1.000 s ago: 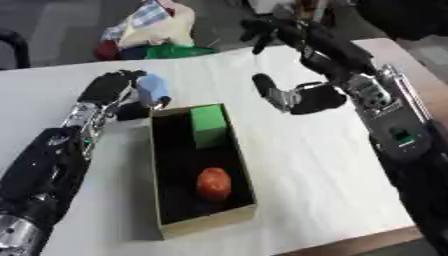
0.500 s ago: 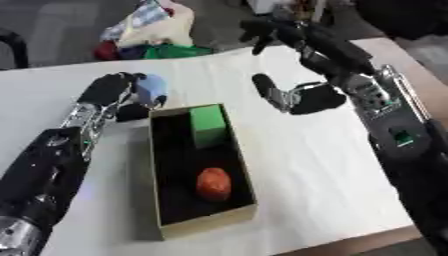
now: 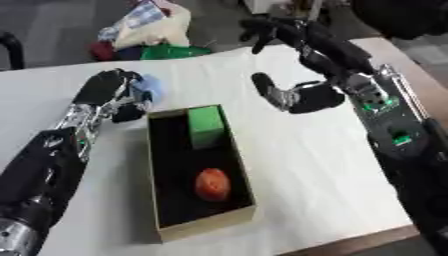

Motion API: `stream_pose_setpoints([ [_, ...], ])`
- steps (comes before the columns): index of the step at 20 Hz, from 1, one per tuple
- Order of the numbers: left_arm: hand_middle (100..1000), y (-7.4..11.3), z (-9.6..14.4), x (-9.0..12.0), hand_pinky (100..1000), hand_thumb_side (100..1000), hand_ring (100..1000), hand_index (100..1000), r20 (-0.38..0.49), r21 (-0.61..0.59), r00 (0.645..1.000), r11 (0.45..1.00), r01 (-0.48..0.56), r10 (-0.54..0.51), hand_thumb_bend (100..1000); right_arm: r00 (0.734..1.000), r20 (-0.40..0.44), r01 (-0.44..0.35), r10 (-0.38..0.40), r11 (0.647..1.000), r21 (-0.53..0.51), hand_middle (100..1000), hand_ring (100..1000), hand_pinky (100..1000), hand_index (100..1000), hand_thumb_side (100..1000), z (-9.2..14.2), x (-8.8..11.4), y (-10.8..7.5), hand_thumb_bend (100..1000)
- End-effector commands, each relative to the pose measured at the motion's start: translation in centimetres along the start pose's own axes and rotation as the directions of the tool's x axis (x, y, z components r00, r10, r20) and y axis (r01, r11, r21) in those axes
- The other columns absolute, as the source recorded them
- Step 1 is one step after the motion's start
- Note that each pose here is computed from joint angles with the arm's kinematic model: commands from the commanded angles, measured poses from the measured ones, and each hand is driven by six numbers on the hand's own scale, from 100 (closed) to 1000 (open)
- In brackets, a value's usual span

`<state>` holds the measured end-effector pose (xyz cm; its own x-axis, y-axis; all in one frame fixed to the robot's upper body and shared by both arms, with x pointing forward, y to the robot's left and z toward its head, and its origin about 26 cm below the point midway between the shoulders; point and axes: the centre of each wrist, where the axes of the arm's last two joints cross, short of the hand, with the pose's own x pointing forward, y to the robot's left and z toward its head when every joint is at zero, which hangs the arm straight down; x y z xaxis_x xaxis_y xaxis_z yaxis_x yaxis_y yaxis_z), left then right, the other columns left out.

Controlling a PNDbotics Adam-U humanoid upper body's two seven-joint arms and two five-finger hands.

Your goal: Pick up objects on the table and place them in the box.

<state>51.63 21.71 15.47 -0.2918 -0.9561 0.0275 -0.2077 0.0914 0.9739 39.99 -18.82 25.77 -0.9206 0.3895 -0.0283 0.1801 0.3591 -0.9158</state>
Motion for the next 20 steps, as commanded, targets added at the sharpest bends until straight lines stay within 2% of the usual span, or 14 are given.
stream_pose_setpoints([
  [1,379,1.8,-0.4,-0.7,577,477,423,789,0.003,0.077,1.000,0.997,-0.002,0.002,100,1.000,-0.004,-0.026,0.026,1.000,-0.008,792,687,808,1000,670,0.2,-0.2,-1.0,100],
  [8,329,2.3,-0.6,-0.5,559,385,394,754,0.037,0.144,0.997,0.987,-0.067,0.062,100,1.000,-0.008,-0.023,0.023,1.000,-0.005,793,689,809,1000,659,0.3,-0.2,-0.7,100],
  [14,315,2.7,-0.7,-0.3,557,344,390,741,0.068,0.167,0.993,0.980,-0.110,0.100,100,1.000,-0.010,-0.021,0.021,1.000,-0.002,795,690,809,1000,649,0.3,-0.2,-0.5,100],
  [16,334,2.8,-0.7,-0.2,566,357,405,754,0.080,0.163,0.992,0.980,-0.114,0.102,100,1.000,-0.011,-0.021,0.021,1.000,0.000,796,691,809,1000,646,0.4,-0.2,-0.5,100],
  [19,411,3.1,-0.8,-0.1,592,379,454,790,0.106,0.163,0.991,0.982,-0.098,0.082,100,1.000,-0.011,-0.021,0.021,1.000,0.003,796,692,809,1000,643,0.4,-0.2,-0.4,100],
  [20,472,3.1,-0.8,-0.1,610,407,488,829,0.113,0.160,0.991,0.983,-0.093,0.075,100,1.000,-0.012,-0.021,0.021,1.000,0.004,797,692,810,1000,643,0.4,-0.2,-0.4,100],
])
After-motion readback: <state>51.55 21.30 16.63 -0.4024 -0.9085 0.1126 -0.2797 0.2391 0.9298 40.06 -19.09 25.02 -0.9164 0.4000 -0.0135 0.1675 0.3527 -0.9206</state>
